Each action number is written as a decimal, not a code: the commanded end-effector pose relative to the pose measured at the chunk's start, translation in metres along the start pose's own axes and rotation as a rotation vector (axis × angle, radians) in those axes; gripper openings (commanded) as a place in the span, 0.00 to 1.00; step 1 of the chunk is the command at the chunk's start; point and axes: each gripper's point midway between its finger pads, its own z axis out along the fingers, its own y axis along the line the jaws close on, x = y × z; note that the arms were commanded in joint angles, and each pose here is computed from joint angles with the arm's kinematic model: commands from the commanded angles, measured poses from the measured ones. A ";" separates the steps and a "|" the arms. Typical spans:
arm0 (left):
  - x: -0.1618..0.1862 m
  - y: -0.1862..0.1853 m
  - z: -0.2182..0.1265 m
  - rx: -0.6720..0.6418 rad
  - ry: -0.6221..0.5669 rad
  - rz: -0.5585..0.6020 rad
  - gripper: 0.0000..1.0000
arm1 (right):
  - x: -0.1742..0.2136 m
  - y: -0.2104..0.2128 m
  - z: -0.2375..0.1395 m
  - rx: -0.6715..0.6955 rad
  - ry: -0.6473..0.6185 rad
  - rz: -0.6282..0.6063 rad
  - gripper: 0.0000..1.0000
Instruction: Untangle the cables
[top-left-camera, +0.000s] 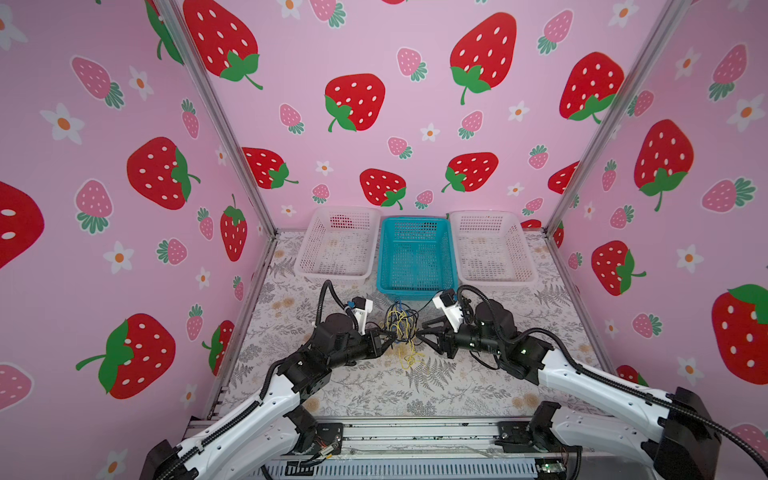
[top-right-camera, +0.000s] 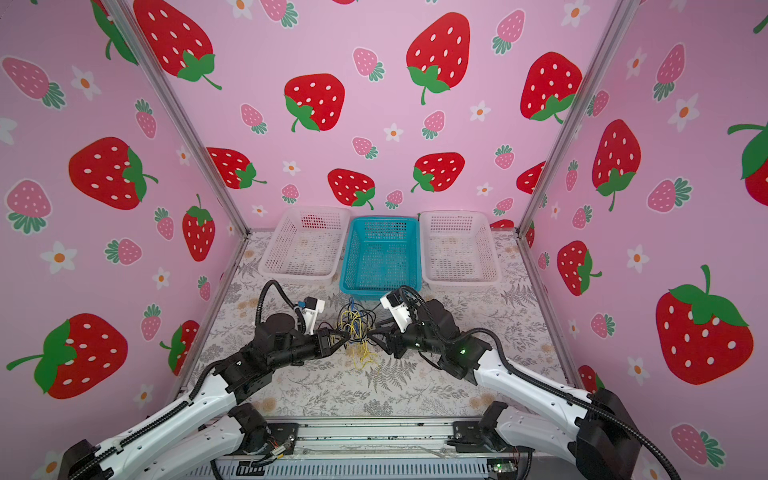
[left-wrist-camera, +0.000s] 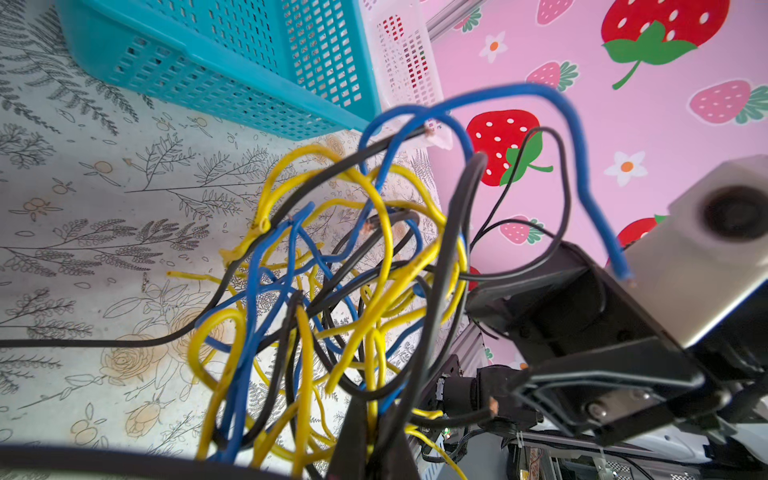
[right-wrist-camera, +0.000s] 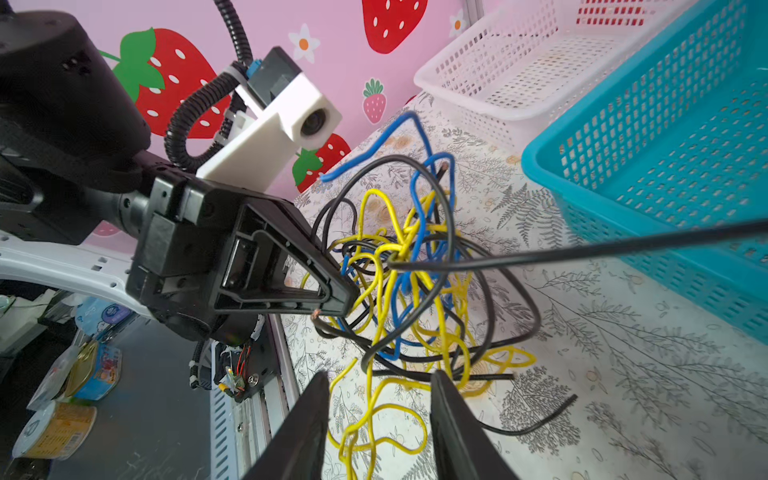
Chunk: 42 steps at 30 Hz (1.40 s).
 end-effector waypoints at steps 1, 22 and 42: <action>-0.018 -0.026 -0.003 0.081 -0.057 0.014 0.00 | -0.011 0.001 0.009 0.003 -0.068 0.013 0.39; -0.003 0.007 -0.013 -0.055 -0.040 0.030 0.00 | 0.008 -0.052 0.002 0.310 -0.055 -0.001 0.00; 0.017 0.073 -0.010 -0.245 0.074 -0.048 0.11 | -0.048 -0.070 -0.103 0.514 -0.200 -0.033 0.00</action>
